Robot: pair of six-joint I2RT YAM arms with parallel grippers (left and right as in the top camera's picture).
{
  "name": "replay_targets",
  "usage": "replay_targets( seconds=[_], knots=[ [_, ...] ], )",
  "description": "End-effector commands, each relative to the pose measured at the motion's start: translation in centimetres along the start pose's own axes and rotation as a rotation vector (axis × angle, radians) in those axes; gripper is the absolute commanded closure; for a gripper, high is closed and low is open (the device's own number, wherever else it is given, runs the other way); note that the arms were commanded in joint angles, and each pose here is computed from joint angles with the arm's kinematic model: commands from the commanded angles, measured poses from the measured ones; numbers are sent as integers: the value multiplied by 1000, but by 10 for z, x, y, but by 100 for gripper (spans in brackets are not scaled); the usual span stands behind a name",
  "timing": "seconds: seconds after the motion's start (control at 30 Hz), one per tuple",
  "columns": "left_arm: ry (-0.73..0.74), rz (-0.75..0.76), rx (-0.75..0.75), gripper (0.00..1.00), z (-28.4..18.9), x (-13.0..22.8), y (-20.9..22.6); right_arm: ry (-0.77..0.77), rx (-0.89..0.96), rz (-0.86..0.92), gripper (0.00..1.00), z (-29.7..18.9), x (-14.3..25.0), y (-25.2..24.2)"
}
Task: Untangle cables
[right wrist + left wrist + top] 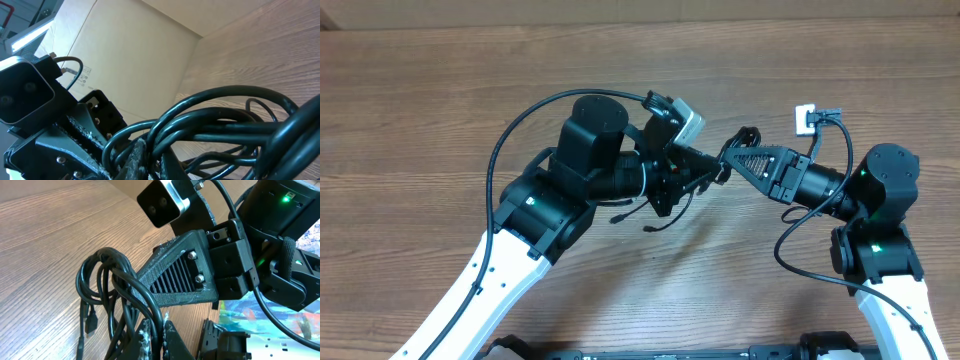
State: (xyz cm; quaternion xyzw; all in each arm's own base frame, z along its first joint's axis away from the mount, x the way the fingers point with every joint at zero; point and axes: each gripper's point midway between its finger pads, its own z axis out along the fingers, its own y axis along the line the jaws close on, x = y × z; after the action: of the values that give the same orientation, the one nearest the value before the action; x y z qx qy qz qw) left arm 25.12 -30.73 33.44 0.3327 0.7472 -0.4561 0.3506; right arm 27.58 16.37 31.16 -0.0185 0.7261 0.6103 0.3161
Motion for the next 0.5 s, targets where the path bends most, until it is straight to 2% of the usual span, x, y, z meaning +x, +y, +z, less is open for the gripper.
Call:
replay_targets(
  seconds=[0.0, 0.23, 0.33, 0.47],
  knots=[
    [4, 10, 56, 96, -3, -1, -13, 21, -31, -34, 96, 0, 1, 11],
    [-12, -73, -65, 96, -11, -3, 18, 106, -128, -116, 96, -2, 14, 31],
    [-14, -74, -70, 96, -12, -4, 19, 174, -227, -238, 96, -7, 24, 54],
    [-14, -74, -72, 96, -12, -4, 20, 200, -262, -287, 96, -10, 28, 62]
  ],
)
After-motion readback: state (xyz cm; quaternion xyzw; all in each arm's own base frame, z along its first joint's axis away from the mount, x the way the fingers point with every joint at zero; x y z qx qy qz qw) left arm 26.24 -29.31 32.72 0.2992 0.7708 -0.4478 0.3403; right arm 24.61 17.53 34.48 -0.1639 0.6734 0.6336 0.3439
